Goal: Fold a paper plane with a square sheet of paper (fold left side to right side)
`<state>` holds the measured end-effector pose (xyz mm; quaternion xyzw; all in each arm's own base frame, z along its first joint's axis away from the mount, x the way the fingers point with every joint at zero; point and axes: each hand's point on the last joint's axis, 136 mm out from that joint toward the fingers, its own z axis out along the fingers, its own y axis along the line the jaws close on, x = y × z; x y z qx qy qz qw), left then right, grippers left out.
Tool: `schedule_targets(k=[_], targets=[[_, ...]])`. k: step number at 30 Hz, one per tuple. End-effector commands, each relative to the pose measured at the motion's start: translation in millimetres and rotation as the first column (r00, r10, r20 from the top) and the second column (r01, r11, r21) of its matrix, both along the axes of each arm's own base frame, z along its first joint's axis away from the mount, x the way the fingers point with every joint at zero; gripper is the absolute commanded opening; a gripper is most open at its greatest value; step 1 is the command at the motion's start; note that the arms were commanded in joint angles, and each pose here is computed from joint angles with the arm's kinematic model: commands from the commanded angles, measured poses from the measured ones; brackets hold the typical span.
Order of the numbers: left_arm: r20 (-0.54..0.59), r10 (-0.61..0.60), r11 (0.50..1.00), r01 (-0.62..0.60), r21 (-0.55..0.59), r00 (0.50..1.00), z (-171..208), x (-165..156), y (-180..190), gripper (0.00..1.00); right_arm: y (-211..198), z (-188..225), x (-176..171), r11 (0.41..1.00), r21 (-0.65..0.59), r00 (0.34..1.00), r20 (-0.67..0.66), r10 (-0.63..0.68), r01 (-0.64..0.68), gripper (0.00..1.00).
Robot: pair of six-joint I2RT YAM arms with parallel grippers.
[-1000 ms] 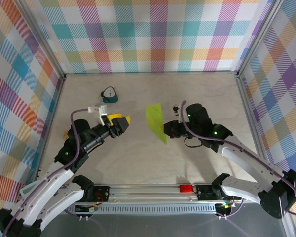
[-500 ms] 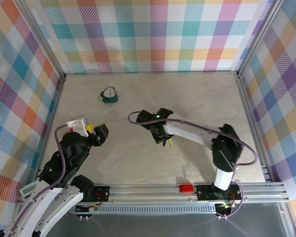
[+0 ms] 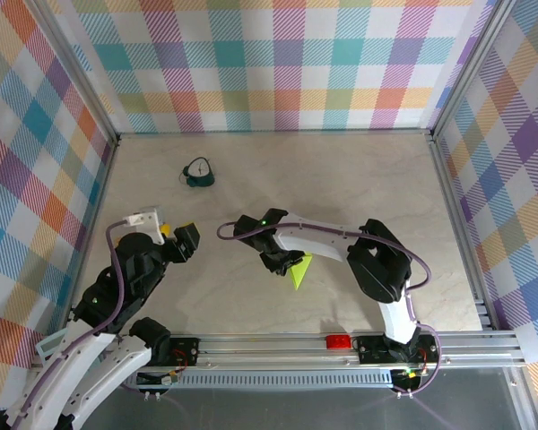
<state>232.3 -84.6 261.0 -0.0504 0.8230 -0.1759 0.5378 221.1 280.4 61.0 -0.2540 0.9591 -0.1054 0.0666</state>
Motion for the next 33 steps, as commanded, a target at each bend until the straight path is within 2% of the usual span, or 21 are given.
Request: schedule_targets(k=[1,4,10,15,20,24,29,33], targets=[[0.033,-0.086,0.995,0.088,-0.047,0.996,19.4,4.0,-18.9,0.70,16.6,22.4,-4.3,0.983,0.180,0.999,-0.031,-0.016,0.021,0.39],[-0.001,-0.159,0.985,0.158,-0.072,0.987,13.1,7.7,-36.9,0.71,14.8,34.5,-3.1,0.964,0.262,0.999,-0.031,-0.039,0.046,0.46],[-0.089,-0.300,0.945,0.283,-0.163,0.950,-7.9,14.6,-75.0,0.71,-5.8,55.5,2.7,0.890,0.437,0.990,-0.008,-0.139,0.128,0.53],[-0.128,-0.381,0.899,0.334,-0.284,0.916,-29.2,23.1,-103.3,0.70,-32.9,69.9,8.2,0.774,0.598,0.963,0.007,-0.268,0.211,0.62],[-0.183,-0.450,0.848,0.354,-0.394,0.874,-56.6,30.5,-131.7,0.64,-61.4,81.0,10.0,0.647,0.720,0.922,0.025,-0.386,0.251,0.72],[-0.233,-0.489,0.828,0.364,-0.427,0.840,-78.7,34.8,-153.4,0.61,-81.0,87.0,7.9,0.570,0.783,0.890,0.048,-0.453,0.248,0.84],[-0.295,-0.538,0.809,0.384,-0.445,0.790,-108.1,40.2,-184.2,0.58,-100.5,90.5,3.7,0.509,0.827,0.855,0.068,-0.514,0.240,1.00],[-0.332,-0.523,0.824,0.366,-0.433,0.785,-133.3,50.1,-195.8,0.57,-108.2,93.0,-0.5,0.482,0.847,0.844,0.078,-0.531,0.225,0.99]])
